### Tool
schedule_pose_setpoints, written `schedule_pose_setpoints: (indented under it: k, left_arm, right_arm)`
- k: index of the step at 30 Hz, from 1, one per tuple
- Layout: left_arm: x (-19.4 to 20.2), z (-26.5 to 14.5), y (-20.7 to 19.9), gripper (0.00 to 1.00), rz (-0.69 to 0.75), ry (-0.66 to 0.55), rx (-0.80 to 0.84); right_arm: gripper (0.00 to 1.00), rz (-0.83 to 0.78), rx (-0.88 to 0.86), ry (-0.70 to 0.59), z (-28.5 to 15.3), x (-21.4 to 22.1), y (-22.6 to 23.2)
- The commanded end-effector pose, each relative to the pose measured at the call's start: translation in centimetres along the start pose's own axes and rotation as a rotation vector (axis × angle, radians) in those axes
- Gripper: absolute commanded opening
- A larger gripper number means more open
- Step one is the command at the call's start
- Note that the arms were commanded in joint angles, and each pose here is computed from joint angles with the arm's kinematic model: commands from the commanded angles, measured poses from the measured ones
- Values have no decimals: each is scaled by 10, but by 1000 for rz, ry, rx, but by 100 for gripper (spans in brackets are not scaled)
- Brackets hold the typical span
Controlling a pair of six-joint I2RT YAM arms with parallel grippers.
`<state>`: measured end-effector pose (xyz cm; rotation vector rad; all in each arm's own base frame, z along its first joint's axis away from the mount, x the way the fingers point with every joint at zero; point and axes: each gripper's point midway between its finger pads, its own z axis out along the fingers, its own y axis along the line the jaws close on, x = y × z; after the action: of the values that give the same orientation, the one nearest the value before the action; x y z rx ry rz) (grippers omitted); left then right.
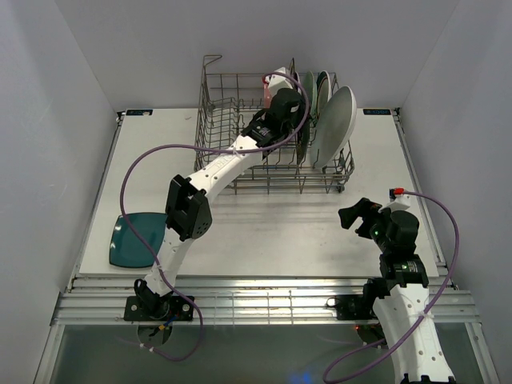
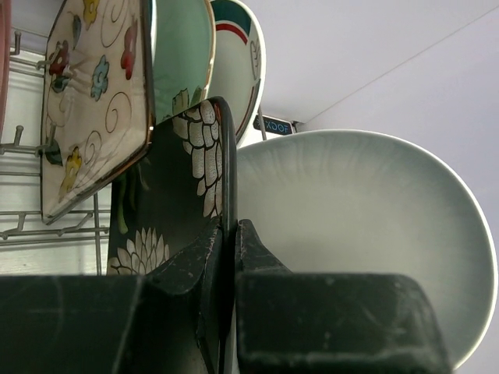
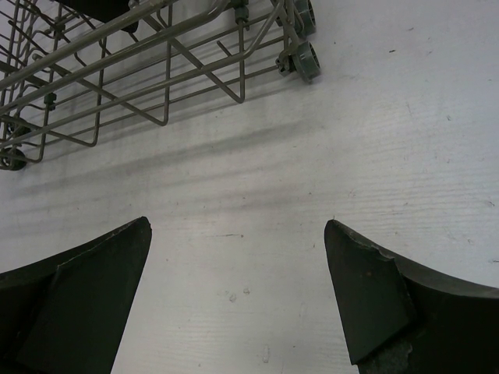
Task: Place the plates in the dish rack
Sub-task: Insert the plate into the dish rack.
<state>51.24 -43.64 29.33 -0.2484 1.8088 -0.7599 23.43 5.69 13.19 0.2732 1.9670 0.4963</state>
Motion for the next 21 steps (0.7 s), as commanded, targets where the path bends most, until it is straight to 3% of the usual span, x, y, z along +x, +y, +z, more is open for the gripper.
schedule_pose_setpoints:
  k: [1,11,21]
  left_arm:
    - [-86,-27,-41,0,-133,-149,120]
    - [-73,-7,-5,0,-167,-80,63]
    - [-51,7,5,0,-144,-24,80]
  right_arm:
    - [97,-7,-20,-31,1,-7,4]
    - [97,-8,-18,-27,2,-5,3]
    - [97,-8,-22,-28,2,-4,3]
